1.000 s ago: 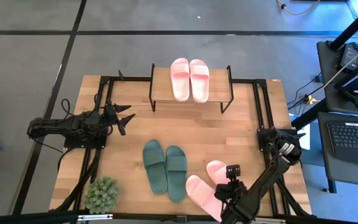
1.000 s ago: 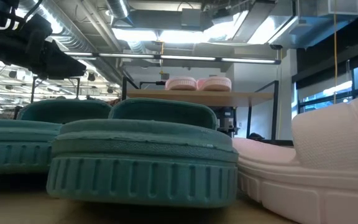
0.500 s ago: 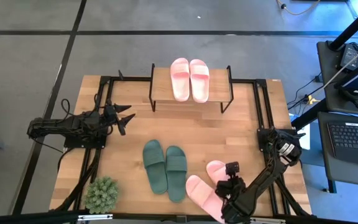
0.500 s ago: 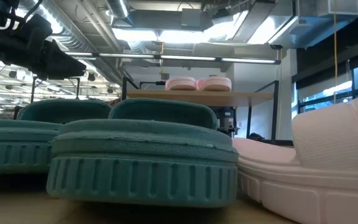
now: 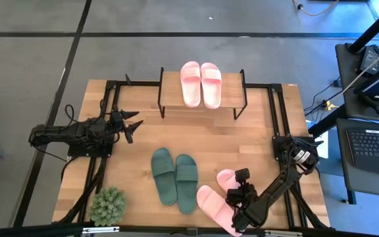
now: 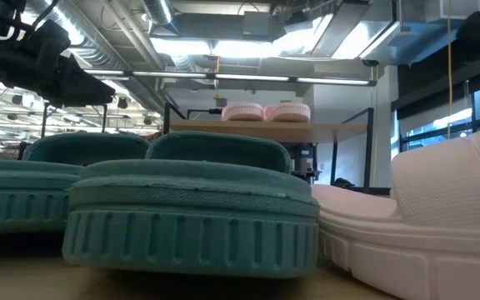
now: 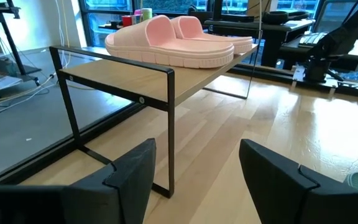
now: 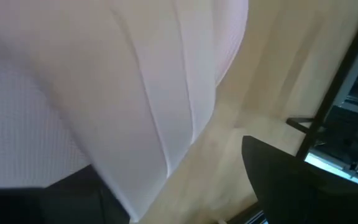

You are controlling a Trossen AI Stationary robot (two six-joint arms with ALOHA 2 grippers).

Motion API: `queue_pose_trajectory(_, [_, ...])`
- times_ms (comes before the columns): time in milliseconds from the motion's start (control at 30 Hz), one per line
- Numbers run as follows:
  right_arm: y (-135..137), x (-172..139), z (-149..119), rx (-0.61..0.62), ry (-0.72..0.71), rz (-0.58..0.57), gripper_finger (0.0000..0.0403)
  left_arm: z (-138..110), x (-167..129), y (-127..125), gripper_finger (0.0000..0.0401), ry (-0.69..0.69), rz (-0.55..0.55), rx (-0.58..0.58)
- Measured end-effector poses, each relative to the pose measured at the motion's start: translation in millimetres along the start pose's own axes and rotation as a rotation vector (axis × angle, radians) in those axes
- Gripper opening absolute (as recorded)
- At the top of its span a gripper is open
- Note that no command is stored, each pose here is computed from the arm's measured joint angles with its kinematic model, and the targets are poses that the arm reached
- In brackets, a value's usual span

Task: Pick and place slides into the shelf
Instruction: Put the pink slide under the shelf

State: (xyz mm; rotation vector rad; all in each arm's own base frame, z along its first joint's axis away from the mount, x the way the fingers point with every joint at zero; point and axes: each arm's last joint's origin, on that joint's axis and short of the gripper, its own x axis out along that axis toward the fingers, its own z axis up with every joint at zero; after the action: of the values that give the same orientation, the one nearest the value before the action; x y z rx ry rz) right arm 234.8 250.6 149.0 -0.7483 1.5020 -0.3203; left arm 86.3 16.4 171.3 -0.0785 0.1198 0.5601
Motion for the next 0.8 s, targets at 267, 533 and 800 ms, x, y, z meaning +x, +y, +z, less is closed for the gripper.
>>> queue_pose_trajectory(267, [-6.0,5.8,8.8,0.102,0.0,0.028,0.0271,0.0,0.0,0.0,0.0224,0.001,0.0,0.0])
queue_pose_trajectory(533, [-12.8,11.8,14.3,0.156,0.053,0.076,0.0181,-0.2,-0.1,0.1,0.0224,0.003,0.0,0.002])
queue_pose_trajectory(800, [-15.2,13.2,15.0,0.172,0.067,0.076,0.0019,-0.2,-0.1,0.1,0.0224,0.003,0.0,0.003])
